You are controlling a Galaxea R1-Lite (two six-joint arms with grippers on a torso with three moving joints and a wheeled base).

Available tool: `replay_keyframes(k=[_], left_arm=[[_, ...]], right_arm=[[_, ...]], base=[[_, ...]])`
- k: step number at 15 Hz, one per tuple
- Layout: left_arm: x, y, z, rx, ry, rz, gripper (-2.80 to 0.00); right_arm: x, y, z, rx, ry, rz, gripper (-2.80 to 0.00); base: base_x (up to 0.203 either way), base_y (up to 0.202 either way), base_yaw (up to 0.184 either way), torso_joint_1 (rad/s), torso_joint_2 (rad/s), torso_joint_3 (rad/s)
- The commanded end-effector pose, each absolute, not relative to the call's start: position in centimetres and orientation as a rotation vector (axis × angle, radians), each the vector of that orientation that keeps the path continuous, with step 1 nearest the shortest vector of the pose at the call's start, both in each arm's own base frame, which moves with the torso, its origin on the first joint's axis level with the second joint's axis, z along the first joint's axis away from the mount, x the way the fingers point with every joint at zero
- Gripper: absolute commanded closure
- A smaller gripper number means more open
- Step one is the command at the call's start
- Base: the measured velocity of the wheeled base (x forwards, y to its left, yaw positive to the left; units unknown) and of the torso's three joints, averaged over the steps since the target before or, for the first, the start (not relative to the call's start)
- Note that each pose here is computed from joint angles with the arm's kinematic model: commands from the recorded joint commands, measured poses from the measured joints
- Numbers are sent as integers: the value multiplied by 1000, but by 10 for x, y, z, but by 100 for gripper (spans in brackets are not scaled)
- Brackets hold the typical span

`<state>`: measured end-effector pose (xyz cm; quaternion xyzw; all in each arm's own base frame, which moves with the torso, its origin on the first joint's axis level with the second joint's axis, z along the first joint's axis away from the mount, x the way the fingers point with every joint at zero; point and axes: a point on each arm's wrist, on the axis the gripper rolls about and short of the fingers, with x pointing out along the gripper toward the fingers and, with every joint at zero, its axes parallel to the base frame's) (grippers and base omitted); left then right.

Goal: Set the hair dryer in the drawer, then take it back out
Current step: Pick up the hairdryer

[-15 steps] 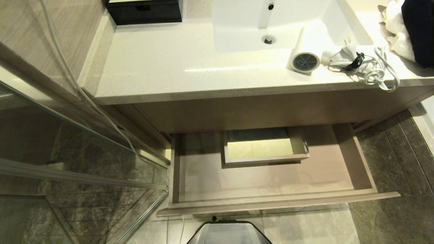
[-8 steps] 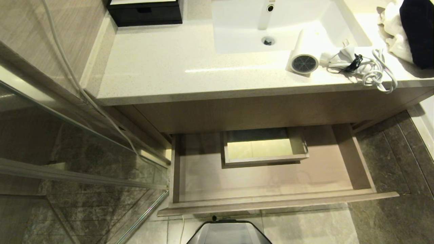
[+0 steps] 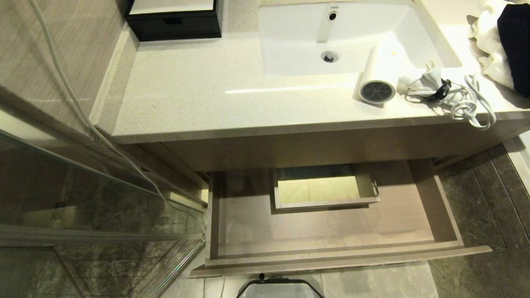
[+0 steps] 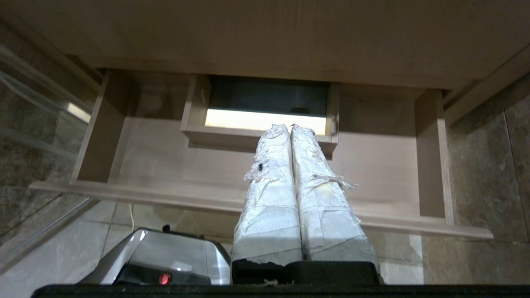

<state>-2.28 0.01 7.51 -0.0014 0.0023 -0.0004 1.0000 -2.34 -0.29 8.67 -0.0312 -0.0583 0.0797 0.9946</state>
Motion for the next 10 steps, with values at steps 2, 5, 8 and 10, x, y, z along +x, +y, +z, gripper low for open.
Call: replay_keyframes(k=[2,5,8,10], left_arm=[[-23,0,75,-3,6,0,0],[-23,0,75,-3,6,0,0],[-23,0,75,-3,6,-1,0],[-23,0,75,-3,6,-1,0]], right_arm=[[-23,-3,74,-63,-113,161,0],[-23,-3,74,-65,-113,160,0],[-23,-3,75,-68,-115,161,0],[-23,-3,74,-64,-113,159,0]], base=[[0,0,0,273,-39,222],[0,0,0,147,-27,111],[0,0,0,55,-21,52],[0,0,0,232,-74,158]])
